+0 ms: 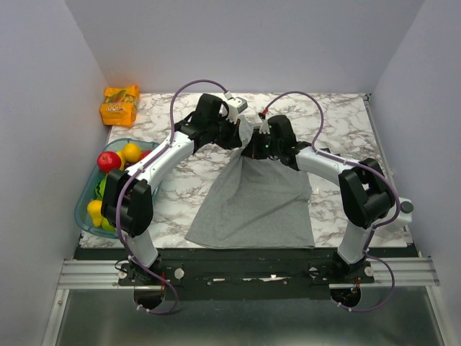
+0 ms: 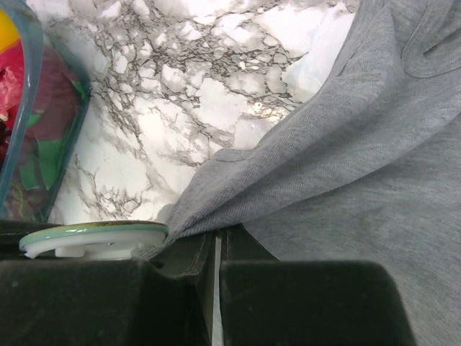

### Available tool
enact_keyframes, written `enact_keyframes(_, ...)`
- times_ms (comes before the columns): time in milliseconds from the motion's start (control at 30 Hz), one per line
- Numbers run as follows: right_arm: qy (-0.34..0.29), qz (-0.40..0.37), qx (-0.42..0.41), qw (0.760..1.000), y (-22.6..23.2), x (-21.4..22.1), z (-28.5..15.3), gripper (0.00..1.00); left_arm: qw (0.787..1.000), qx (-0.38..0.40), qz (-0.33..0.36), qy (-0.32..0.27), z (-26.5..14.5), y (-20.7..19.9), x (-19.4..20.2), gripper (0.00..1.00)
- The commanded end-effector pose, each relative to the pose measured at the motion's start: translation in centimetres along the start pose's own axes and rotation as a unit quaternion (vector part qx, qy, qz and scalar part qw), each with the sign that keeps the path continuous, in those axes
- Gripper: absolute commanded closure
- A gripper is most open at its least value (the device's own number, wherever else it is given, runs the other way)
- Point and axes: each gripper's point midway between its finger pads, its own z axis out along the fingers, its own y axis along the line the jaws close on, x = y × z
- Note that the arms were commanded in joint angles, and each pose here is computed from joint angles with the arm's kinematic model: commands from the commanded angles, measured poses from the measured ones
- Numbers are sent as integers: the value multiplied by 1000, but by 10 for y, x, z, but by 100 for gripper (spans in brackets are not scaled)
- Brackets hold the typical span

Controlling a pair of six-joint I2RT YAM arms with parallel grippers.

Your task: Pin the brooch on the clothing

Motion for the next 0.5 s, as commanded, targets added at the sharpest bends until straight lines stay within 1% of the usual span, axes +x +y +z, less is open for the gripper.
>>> enact_keyframes(0,25,14,17,999,-12,11,6,94,998,55,24,-35,-8,-32,-22,100)
enact_keyframes(133,24,16,15,999,-12,10,6,94,998,54,27,-32,-6,-33,-20,100)
enact_keyframes(233,26,15,10,999,-9,12,1,94,998,38,28,-30,-5,-27,-19,100)
enact_keyframes(267,23,14,9,1000,-7,11,-3,89,999,33,31,-28,-4,-25,-17,100)
enact_keyframes(333,20,15,9,1000,-8,10,-9,84,999,24,31,-26,-4,-20,-16,100)
enact_keyframes(367,26,16,9,999,-10,17,-12,77,999,24,34,-25,-3,-19,-15,100)
enact_keyframes(433,20,15,2,1000,-9,15,-22,69,999,26,33,-20,-1,-17,-13,100)
enact_keyframes(467,22,9,2,1000,-13,22,-26,61,999,29,33,-20,-1,-17,-12,100)
